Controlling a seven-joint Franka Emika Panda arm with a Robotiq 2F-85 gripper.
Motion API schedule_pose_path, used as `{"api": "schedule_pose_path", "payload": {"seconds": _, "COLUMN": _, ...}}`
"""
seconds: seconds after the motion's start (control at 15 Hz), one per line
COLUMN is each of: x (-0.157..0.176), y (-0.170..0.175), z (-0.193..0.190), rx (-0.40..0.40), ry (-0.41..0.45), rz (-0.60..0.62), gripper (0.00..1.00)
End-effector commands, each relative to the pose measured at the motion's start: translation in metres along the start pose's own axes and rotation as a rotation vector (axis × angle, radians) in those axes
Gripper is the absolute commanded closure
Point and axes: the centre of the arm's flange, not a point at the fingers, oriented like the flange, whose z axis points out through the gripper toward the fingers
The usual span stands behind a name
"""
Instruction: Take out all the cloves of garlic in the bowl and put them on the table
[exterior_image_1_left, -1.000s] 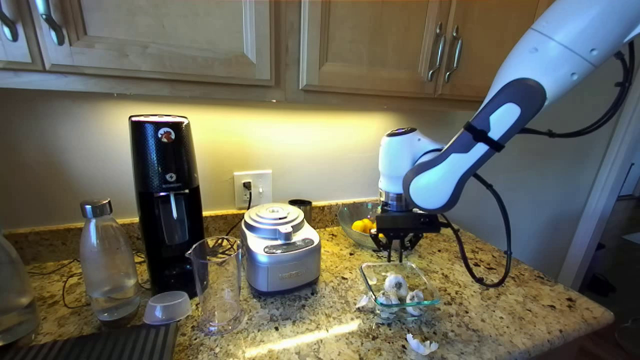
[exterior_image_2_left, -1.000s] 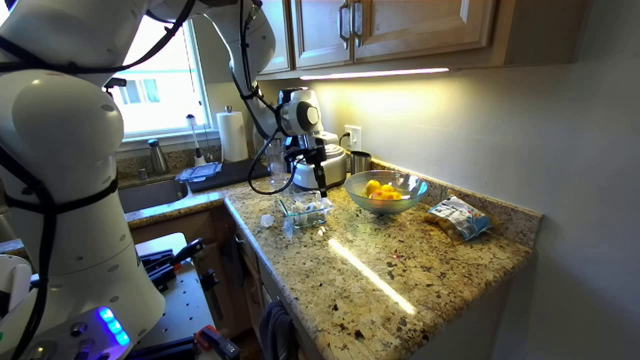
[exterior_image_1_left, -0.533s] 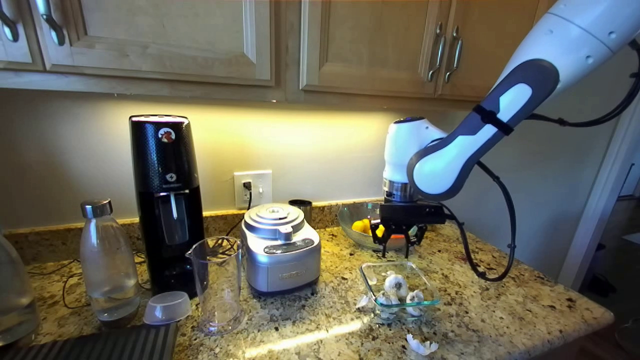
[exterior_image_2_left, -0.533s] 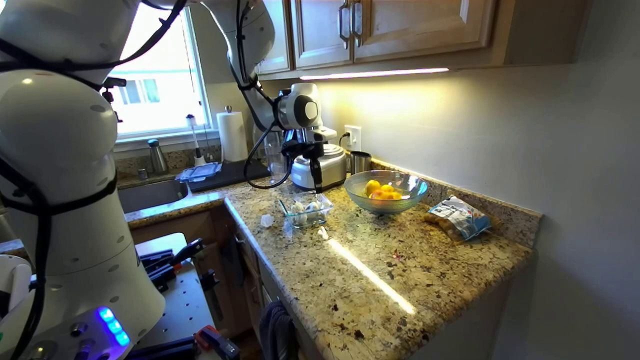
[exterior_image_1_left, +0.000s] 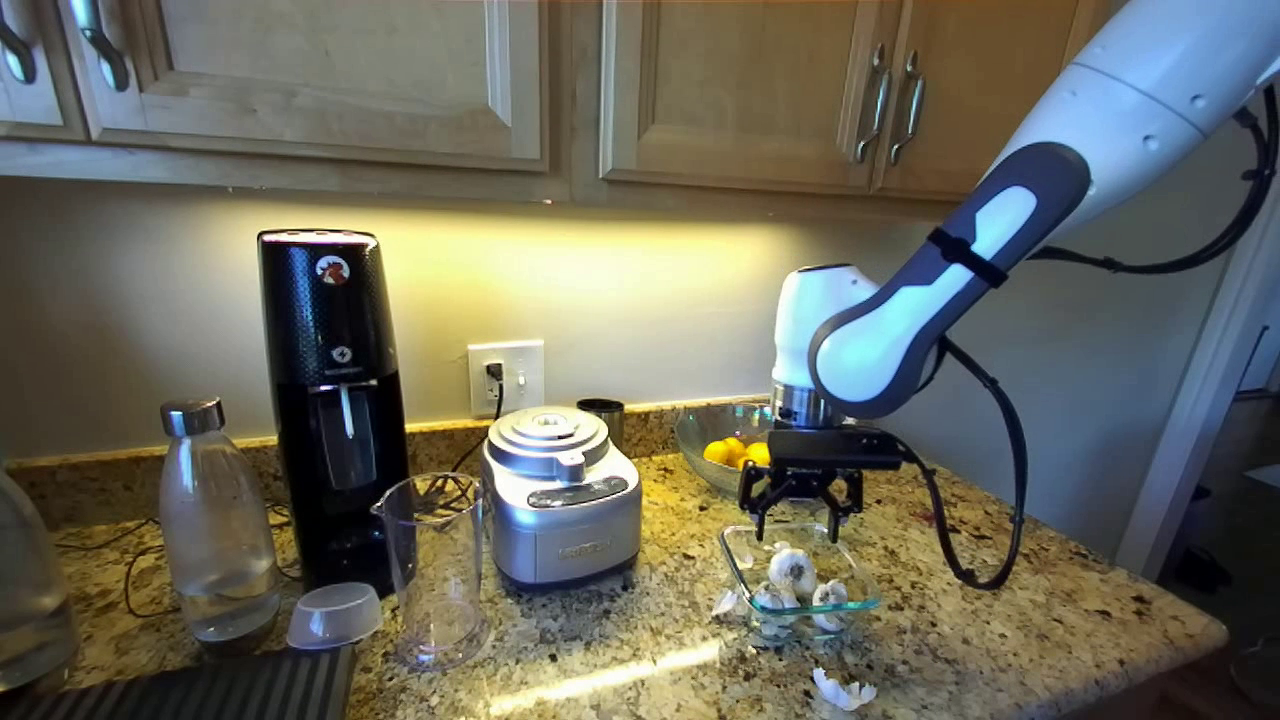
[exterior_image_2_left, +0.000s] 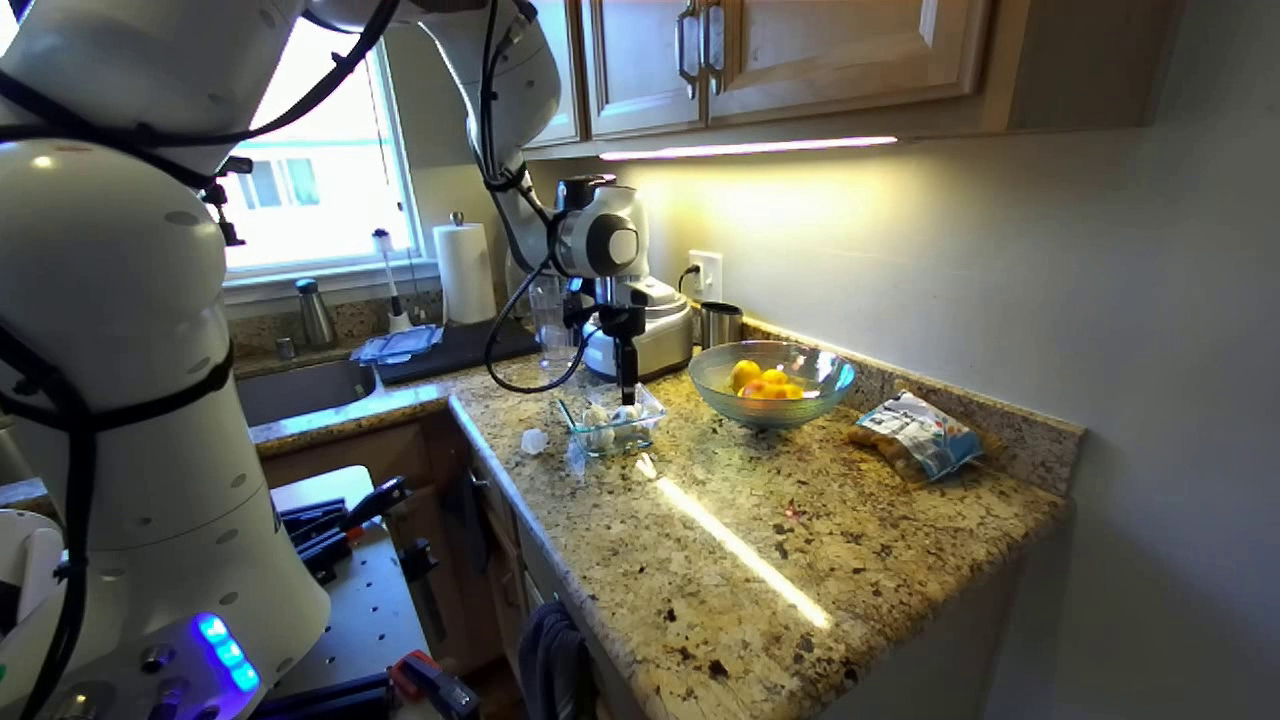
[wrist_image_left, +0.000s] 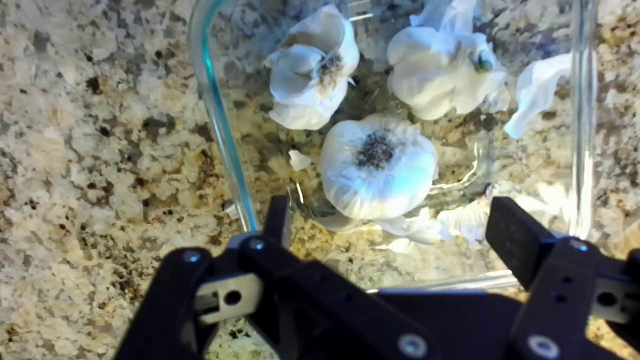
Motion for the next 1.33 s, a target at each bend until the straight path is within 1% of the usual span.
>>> {"api": "schedule_pose_path", "payload": {"seconds": 0.0, "x": 0.004, "y": 0.009, "z": 0.015, "rx": 0.011, "ry": -0.026, "rz": -0.009, "gripper": 0.0}}
{"api": "schedule_pose_path", "payload": {"seconds": 0.53, "x": 0.002, "y": 0.006, "z": 0.031, "rx": 0.012, "ry": -0.057, "rz": -0.023, "gripper": 0.0}}
{"api": "schedule_pose_path", "payload": {"seconds": 1.2, "x": 0.007, "y": 0.0, "z": 0.053, "rx": 0.003, "ry": -0.054, "rz": -0.047, "gripper": 0.0}}
{"api": "schedule_pose_path", "payload": {"seconds": 1.27, "x": 0.006, "y": -0.001, "z": 0.052, "rx": 0.004, "ry": -0.048, "rz": -0.052, "gripper": 0.11}}
